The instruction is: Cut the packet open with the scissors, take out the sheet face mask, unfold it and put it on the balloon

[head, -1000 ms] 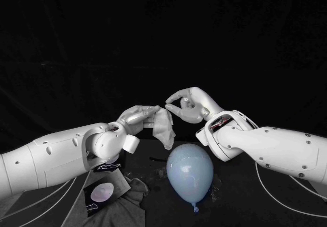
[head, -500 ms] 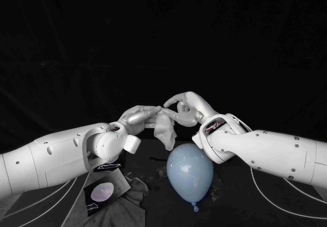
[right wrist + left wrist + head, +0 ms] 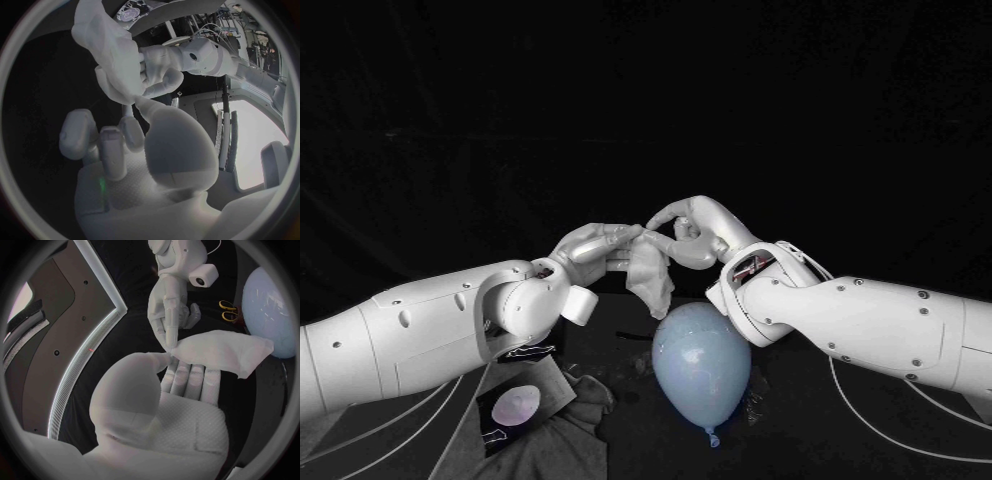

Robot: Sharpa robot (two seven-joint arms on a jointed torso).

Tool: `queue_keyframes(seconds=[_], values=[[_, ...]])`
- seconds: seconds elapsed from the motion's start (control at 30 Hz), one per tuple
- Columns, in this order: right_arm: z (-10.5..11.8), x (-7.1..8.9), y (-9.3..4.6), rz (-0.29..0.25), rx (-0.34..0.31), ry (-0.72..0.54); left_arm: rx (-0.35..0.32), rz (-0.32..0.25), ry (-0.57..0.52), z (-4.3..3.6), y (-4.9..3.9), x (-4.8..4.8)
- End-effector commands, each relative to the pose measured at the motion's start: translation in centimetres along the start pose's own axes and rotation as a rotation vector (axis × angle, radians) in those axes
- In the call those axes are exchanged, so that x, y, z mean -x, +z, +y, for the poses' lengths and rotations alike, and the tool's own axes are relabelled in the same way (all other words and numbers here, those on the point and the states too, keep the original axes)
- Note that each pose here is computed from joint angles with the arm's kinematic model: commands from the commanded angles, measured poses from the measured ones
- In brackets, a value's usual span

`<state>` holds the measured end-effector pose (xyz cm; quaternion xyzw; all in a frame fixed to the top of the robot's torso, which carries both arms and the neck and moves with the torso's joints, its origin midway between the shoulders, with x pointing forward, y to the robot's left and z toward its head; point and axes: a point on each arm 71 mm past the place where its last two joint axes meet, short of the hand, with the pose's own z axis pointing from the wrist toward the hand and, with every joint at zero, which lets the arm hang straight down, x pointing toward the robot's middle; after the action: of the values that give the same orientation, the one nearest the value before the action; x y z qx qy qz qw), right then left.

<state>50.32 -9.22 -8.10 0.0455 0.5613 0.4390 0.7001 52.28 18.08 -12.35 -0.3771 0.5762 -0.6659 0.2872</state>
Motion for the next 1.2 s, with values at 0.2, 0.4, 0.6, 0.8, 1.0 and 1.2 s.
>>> queue_keyframes(seconds=[0.2,0.4,0.6,0.8,1.0,1.2], values=[[-0.10,-0.26,-0.10,0.012,-0.002,-0.029,-0.021,0.022,-0.001,-0.31,0.08,-0.33],[-0.13,-0.30,-0.13,0.014,-0.001,-0.037,-0.021,0.027,-0.003,-0.32,0.07,-0.42],[-0.04,-0.25,-0.21,0.004,0.011,-0.040,-0.023,0.025,0.000,-0.33,0.05,-0.40],[-0.02,-0.21,-0.29,-0.002,0.016,-0.038,-0.024,0.021,0.003,-0.35,0.03,-0.32],[-0.18,-0.09,-0.39,-0.011,0.007,-0.040,-0.028,0.017,0.005,-0.38,0.01,-0.26],[-0.31,0.27,-0.62,-0.042,0.010,-0.040,-0.038,0.001,0.013,-0.47,-0.03,-0.03]])
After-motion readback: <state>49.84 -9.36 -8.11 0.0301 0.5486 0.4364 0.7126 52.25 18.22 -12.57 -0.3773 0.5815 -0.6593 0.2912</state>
